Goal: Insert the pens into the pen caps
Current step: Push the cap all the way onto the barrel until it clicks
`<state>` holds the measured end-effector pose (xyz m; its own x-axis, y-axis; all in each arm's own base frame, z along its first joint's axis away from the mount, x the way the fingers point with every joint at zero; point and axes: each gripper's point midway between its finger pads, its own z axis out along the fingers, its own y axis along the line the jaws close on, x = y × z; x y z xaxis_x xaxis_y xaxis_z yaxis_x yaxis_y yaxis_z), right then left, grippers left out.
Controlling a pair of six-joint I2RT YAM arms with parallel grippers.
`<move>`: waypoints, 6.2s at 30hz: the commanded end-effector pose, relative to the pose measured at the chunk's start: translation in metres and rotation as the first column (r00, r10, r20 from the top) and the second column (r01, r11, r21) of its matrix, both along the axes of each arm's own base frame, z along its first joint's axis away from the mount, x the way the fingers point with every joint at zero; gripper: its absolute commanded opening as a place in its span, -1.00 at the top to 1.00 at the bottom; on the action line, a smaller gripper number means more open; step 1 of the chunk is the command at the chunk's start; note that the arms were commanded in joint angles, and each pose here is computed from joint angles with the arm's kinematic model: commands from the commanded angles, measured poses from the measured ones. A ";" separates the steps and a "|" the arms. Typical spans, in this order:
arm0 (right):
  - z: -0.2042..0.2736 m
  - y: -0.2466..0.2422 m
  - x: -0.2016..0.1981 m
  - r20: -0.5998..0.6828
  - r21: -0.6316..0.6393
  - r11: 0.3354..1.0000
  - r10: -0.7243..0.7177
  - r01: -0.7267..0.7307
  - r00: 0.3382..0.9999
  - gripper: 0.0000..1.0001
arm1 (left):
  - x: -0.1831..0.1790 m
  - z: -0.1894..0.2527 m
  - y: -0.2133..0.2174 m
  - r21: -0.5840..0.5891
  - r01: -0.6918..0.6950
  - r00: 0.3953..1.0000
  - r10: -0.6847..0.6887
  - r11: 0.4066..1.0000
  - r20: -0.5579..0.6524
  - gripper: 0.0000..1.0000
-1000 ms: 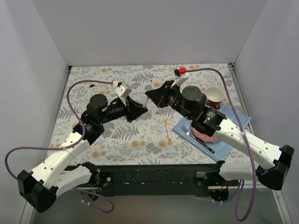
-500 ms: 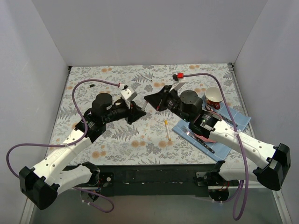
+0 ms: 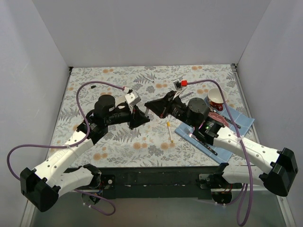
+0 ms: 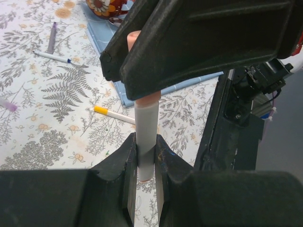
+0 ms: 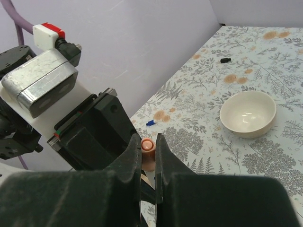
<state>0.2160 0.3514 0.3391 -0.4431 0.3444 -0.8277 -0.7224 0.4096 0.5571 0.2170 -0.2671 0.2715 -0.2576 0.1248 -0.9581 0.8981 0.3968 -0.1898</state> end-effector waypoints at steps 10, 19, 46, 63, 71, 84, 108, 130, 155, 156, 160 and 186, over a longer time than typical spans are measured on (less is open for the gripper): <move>-0.105 0.003 -0.090 -0.181 -0.307 0.841 0.407 -0.444 0.895 0.97 | 0.001 0.094 -0.010 -0.185 0.094 0.957 -0.038 0.978 0.288 1.00; -0.116 -0.002 -0.094 -0.205 -0.384 0.781 0.448 -0.492 0.870 0.97 | 0.001 0.089 -0.010 -0.158 0.097 0.958 -0.049 0.983 0.284 1.00; -0.142 -0.029 -0.108 -0.296 -0.330 0.746 0.500 -0.578 0.814 0.97 | 0.003 0.079 -0.008 -0.117 0.078 0.961 -0.044 0.990 0.273 1.00; -0.167 -0.034 -0.123 -0.355 -0.171 0.803 0.490 -0.571 0.796 0.97 | 0.018 0.083 -0.014 -0.133 0.056 0.967 -0.021 0.989 0.255 1.00; -0.167 -0.036 -0.133 -0.298 -0.101 0.799 0.544 -0.592 0.785 0.97 | 0.018 0.087 -0.019 -0.161 0.087 0.968 -0.045 0.983 0.245 1.00; -0.183 -0.031 -0.122 -0.236 -0.194 0.800 0.523 -0.567 0.819 0.97 | 0.016 0.089 -0.024 -0.177 0.115 0.975 -0.077 0.978 0.208 1.00; -0.190 -0.026 -0.114 -0.478 -0.388 0.816 0.219 -0.429 0.851 0.97 | 0.060 0.053 -0.011 -0.049 -0.102 0.975 0.110 0.994 0.195 1.00; -0.153 -0.025 -0.089 -0.462 -0.419 0.772 0.271 -0.477 0.844 0.97 | 0.050 0.046 -0.009 -0.022 -0.083 0.962 0.086 0.996 0.259 1.00; 0.015 -0.044 -0.053 0.278 -0.181 0.962 0.248 -0.203 0.928 -0.18 | -0.015 0.090 -0.020 -0.360 0.074 0.997 -0.065 0.930 0.037 1.00; 0.020 -0.043 -0.054 0.303 -0.176 0.962 0.254 -0.208 0.919 -0.18 | -0.017 0.096 -0.019 -0.375 0.079 0.997 -0.069 0.924 0.040 1.00; 0.021 -0.039 -0.052 0.323 -0.191 0.958 0.265 -0.212 0.908 -0.18 | -0.024 0.106 -0.020 -0.423 0.093 0.995 -0.101 0.902 0.005 1.00; 0.015 -0.026 -0.039 0.323 -0.138 0.969 0.237 -0.202 0.916 0.97 | -0.022 0.103 -0.022 -0.492 0.035 0.988 -0.105 0.870 -0.115 0.42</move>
<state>0.1761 0.3311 0.3352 -0.2276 0.1038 -0.9682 -0.9356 0.2524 0.2470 0.1963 -0.2897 0.3642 -0.4046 -0.3117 -0.8597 0.8685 0.1633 -0.4680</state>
